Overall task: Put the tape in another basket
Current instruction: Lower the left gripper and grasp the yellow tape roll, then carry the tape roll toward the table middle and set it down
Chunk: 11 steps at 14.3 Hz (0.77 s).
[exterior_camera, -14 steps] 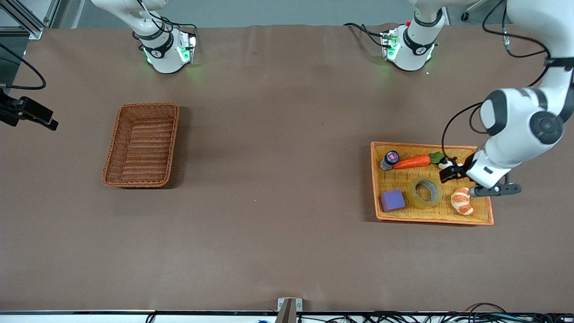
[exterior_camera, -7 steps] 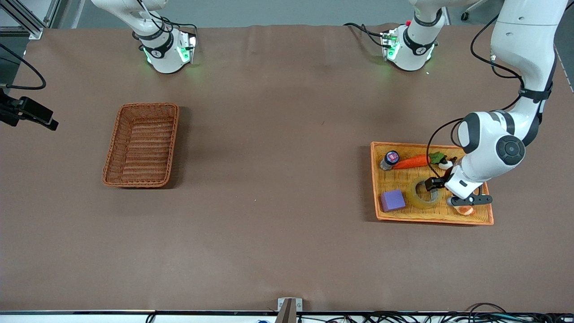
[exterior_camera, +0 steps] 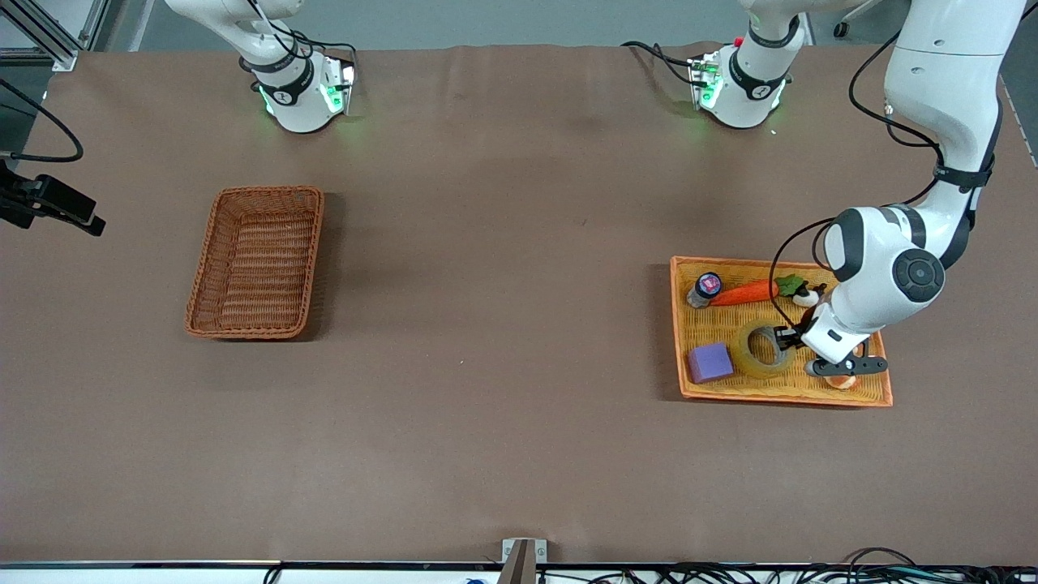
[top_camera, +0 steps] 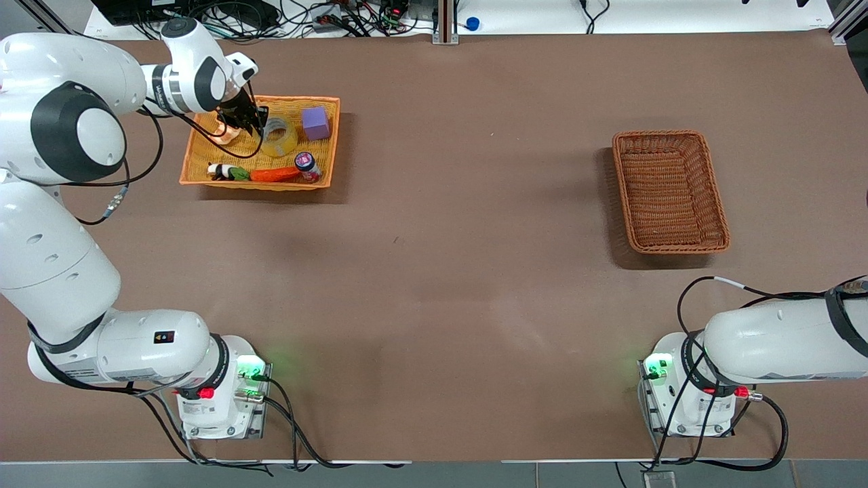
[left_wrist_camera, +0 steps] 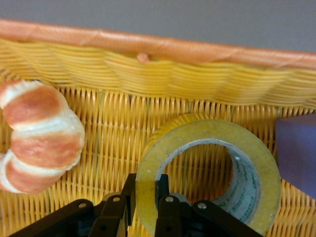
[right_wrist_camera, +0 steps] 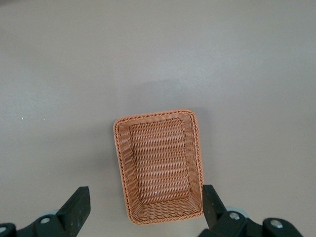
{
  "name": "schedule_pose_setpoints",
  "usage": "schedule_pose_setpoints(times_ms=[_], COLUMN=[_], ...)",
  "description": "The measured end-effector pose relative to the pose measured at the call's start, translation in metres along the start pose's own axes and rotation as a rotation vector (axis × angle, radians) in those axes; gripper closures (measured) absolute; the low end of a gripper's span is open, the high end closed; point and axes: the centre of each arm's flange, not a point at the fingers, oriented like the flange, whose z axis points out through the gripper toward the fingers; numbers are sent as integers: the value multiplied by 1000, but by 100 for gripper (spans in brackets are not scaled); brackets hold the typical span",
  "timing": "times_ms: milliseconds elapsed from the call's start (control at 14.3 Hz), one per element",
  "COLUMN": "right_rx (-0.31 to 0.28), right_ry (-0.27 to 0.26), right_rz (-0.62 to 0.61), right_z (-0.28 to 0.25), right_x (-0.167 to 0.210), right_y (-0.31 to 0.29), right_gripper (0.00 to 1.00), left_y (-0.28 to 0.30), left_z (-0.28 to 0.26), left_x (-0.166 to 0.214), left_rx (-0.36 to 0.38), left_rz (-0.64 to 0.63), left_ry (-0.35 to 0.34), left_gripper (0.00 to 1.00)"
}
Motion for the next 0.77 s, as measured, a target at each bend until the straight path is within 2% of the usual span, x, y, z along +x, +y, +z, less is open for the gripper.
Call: schedule_pose_setpoints(times_ms=[140, 350, 561, 771], right_rx=[0, 0, 0, 0], right_ry=[0, 0, 0, 0], right_rz=[0, 1, 1, 1], right_z=[0, 0, 0, 0], right_x=[0, 0, 0, 0], right_y=[0, 0, 1, 1], right_gripper=[0, 0, 0, 0], left_y=[2, 34, 106, 199], left_z=[-30, -103, -158, -162], left_x=[8, 18, 18, -5], left_rx=[1, -9, -36, -56], left_rz=[7, 56, 80, 24], left_ry=[18, -11, -38, -55], left_gripper=[79, 79, 79, 79])
